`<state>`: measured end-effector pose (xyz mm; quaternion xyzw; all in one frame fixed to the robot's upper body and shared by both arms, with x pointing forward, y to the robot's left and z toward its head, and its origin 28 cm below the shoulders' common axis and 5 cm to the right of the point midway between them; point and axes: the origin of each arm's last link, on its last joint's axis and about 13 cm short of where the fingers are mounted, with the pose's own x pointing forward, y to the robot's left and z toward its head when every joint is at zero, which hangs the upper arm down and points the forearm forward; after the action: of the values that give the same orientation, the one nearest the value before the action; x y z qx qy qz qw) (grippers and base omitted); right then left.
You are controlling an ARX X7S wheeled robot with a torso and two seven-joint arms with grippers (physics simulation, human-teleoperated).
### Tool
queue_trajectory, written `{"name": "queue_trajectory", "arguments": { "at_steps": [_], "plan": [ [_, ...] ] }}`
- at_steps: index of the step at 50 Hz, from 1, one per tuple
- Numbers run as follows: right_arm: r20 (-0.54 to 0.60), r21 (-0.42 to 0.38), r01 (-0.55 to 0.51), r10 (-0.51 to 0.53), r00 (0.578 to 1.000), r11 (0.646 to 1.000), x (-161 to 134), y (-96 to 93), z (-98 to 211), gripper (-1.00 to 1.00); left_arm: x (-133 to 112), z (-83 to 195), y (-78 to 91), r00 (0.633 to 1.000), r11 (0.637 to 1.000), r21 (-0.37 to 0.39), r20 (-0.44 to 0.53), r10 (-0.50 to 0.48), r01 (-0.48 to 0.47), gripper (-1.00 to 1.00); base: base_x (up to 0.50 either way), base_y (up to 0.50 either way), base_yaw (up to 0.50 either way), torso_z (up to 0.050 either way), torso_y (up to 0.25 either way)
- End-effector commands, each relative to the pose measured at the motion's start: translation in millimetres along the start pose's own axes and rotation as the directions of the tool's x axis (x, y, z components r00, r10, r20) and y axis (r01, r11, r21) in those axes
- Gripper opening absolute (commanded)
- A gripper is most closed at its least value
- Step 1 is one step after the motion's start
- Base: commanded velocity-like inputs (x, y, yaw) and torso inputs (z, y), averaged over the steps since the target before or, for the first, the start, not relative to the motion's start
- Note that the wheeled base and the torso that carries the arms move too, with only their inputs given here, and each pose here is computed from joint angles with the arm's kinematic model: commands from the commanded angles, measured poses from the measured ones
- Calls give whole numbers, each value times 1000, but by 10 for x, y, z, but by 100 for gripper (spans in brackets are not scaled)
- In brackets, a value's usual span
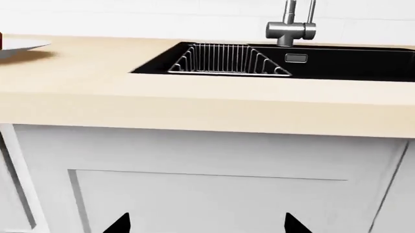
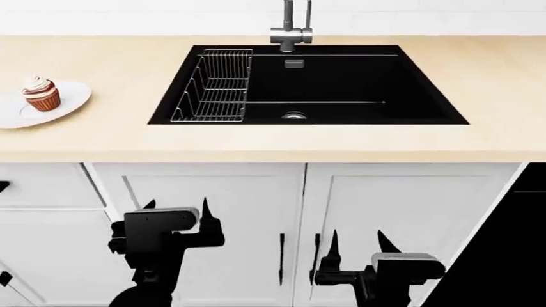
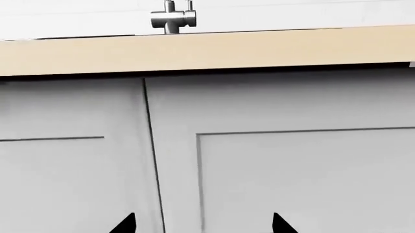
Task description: Move the dessert items from the plate to the tray.
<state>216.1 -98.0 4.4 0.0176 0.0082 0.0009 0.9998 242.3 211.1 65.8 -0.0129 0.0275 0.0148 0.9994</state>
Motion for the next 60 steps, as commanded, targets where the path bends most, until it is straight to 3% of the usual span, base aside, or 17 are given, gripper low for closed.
{"name": "queue_trajectory", "arguments": {
  "at_steps": [1, 60],
  "plan": [
    [-4, 0, -3, 3, 1000, 1000, -4, 1, -5, 100, 35, 17, -2, 1000, 1000, -9, -4, -4, 4, 100, -27, 500, 0, 0, 0],
    [7, 9, -8, 8, 1000, 1000, 46, 10, 12, 100, 37, 5, -10, 1000, 1000, -4, -14, -20, 20, 100, -14, 500, 0, 0, 0]
  ]
}}
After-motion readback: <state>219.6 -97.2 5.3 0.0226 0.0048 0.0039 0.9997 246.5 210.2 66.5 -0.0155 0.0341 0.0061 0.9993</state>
